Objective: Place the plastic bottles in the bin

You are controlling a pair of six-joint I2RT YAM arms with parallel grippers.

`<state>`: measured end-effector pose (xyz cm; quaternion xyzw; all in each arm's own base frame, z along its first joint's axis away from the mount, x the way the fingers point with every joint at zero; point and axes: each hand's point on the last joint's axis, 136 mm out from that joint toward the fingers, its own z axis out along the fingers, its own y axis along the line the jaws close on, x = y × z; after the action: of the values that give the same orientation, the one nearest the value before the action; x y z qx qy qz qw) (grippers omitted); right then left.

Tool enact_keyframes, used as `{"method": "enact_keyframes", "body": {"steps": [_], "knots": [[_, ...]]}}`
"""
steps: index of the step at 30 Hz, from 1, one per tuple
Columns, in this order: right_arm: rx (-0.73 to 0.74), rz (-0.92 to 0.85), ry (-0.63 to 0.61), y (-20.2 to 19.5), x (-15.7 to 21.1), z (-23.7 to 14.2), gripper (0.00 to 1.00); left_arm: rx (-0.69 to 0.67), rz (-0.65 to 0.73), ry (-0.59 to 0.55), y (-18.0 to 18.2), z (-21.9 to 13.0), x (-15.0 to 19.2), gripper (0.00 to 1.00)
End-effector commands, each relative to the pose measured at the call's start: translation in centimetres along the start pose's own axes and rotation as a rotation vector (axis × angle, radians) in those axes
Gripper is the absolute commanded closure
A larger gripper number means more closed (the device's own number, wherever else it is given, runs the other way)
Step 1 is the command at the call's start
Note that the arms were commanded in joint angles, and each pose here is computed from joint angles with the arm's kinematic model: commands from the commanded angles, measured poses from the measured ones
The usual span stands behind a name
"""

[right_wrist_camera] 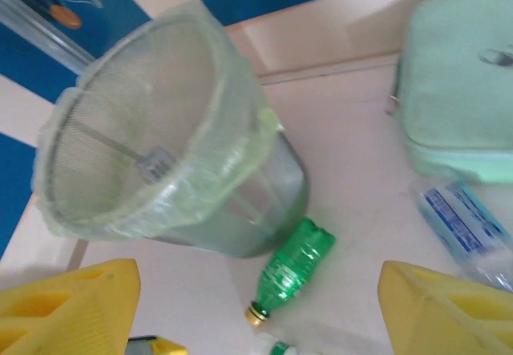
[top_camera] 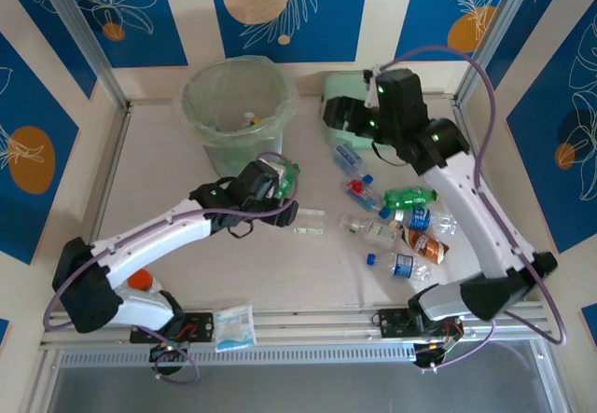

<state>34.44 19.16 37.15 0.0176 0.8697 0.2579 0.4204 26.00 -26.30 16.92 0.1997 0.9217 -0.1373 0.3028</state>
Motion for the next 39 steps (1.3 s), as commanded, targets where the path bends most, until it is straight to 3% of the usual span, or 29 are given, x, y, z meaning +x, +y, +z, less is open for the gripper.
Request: {"method": "enact_keyframes", "body": {"steps": [1,10,23,28,39], "knots": [[0.037,0.06,0.028,-2.4,2.6,-0.1,0.21,0.065,0.063,-0.029,-2.2,1.5,-0.4,0.1],[0.173,0.139,0.09,-8.2,8.4,-2.6,0.2,0.203,0.273,0.121,-7.2,5.2,2.0,0.02],[0.216,0.225,0.089,-10.5,9.5,-4.5,0.18,0.124,0.488,0.141,-6.8,8.7,0.8,0.01],[0.218,0.24,0.098,-10.8,10.2,-4.5,0.18,0.151,0.609,0.228,-6.7,10.1,2.3,0.01],[0.225,0.248,0.096,-11.3,10.5,-4.9,0.18,0.154,0.616,0.307,-4.7,11.8,4.0,0.05]]}}
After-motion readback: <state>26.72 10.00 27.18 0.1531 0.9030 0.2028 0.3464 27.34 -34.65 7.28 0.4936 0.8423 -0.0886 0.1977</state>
